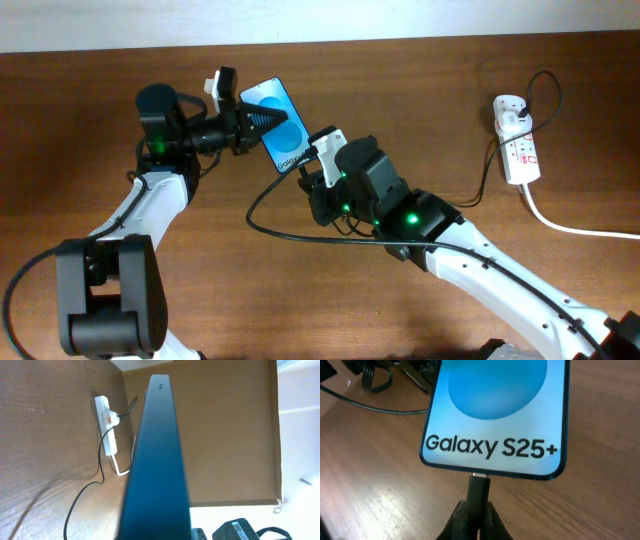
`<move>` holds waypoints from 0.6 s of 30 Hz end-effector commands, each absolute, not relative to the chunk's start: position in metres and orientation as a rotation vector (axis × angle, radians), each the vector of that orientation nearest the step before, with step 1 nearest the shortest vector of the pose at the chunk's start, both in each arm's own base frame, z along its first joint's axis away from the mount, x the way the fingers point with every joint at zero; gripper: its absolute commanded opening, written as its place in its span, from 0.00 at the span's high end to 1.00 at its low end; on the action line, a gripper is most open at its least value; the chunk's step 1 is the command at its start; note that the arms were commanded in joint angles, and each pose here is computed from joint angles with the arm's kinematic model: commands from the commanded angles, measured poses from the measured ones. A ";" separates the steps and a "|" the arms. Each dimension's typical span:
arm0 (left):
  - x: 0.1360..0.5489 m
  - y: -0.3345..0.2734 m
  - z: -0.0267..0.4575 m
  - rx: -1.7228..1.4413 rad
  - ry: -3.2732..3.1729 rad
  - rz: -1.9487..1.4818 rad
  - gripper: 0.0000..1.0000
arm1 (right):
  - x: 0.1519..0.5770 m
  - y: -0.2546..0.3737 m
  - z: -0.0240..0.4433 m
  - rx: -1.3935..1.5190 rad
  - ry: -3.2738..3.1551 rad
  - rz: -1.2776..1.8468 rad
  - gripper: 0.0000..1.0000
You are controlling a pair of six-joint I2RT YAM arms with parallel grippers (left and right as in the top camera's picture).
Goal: Plug charger to phone and switch on socket
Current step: 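Lower the phone flat onto the table with the left gripper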
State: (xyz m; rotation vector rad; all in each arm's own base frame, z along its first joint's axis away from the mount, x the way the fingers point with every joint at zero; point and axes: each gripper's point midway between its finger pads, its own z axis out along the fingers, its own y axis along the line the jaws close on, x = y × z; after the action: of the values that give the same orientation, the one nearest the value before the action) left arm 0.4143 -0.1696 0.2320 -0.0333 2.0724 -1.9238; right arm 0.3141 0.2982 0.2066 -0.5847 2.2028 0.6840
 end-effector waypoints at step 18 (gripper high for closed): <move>0.394 -0.209 0.212 -0.095 2.163 -1.987 1.00 | 0.284 0.290 0.271 -0.621 2.128 0.775 0.34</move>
State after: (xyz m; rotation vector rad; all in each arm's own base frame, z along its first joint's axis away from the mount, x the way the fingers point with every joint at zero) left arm 0.4042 -0.1963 0.2149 -0.0634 2.1233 -1.9386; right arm 0.2974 0.3000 0.2032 -0.6284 2.2605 0.7314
